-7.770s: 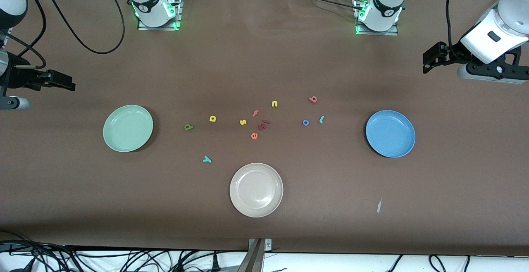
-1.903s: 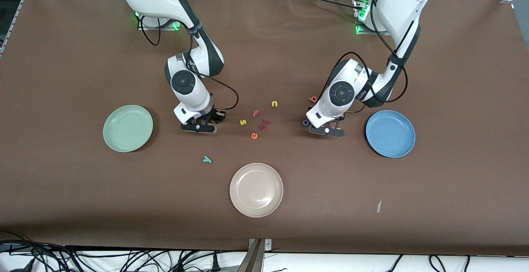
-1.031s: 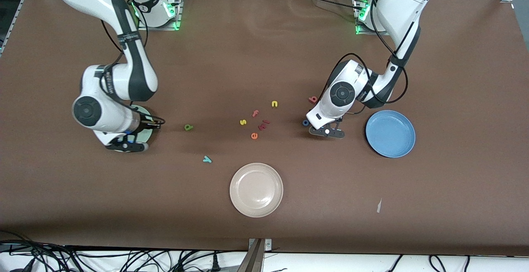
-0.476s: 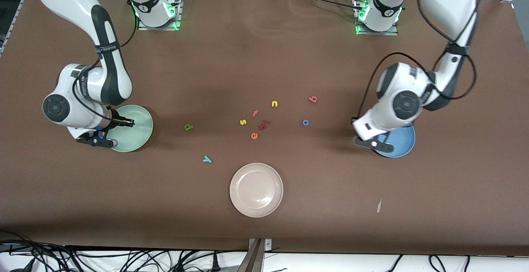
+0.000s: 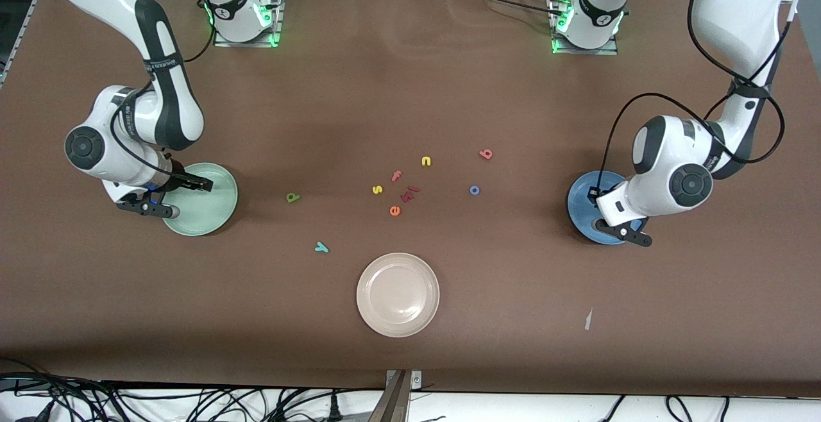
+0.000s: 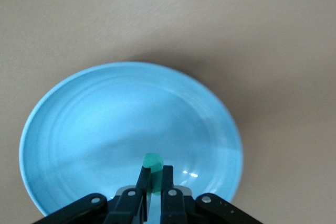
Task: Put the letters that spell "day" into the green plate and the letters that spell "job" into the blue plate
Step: 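Drop the yellow letter on the green plate while the left gripper drops cyan on blue, then move the right gripper and the left gripper back to the letters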
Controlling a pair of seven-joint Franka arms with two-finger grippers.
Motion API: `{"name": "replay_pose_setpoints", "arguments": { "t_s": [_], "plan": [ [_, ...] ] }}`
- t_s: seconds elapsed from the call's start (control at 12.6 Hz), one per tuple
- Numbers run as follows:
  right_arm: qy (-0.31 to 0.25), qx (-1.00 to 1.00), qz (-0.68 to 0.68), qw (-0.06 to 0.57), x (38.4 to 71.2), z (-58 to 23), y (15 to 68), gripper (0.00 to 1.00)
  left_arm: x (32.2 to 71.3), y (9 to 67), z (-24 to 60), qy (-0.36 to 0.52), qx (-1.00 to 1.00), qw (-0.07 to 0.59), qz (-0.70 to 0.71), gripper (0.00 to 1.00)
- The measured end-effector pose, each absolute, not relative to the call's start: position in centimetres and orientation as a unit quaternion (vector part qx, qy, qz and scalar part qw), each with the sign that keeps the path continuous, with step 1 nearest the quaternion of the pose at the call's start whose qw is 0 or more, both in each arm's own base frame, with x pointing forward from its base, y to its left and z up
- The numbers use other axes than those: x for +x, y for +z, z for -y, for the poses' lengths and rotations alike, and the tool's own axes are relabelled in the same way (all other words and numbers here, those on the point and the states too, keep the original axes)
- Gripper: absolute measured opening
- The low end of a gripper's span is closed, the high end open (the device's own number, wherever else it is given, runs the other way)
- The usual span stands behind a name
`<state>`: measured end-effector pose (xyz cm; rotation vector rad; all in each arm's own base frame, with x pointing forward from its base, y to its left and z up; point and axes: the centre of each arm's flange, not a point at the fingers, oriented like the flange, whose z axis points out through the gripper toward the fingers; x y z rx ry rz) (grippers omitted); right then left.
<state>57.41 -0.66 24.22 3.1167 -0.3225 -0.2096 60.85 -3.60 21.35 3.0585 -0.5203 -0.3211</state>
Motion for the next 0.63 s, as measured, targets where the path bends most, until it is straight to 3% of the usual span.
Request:
{"name": "replay_pose_setpoints", "arguments": {
  "t_s": [0.08,0.16,0.4,0.63],
  "plan": [
    [-0.064,0.99,0.123,-0.004,57.8,0.1,24.8,0.87,60.7,20.2,3.0,-0.107,0.98,0.011,0.17,0.11],
    [-0.061,0.987,0.149,-0.006,58.1,-1.0,25.1,0.99,60.6,19.3,3.1,-0.112,0.978,0.014,0.173,0.17],
    [-0.064,0.966,0.251,-0.022,58.4,-6.7,25.0,1.0,60.6,18.8,3.9,-0.113,0.977,0.017,0.179,0.47],
    [-0.052,0.938,0.342,-0.022,58.2,-12.7,24.5,1.0,61.6,22.0,5.0,-0.094,0.978,0.013,0.187,0.82]
  ]
}}
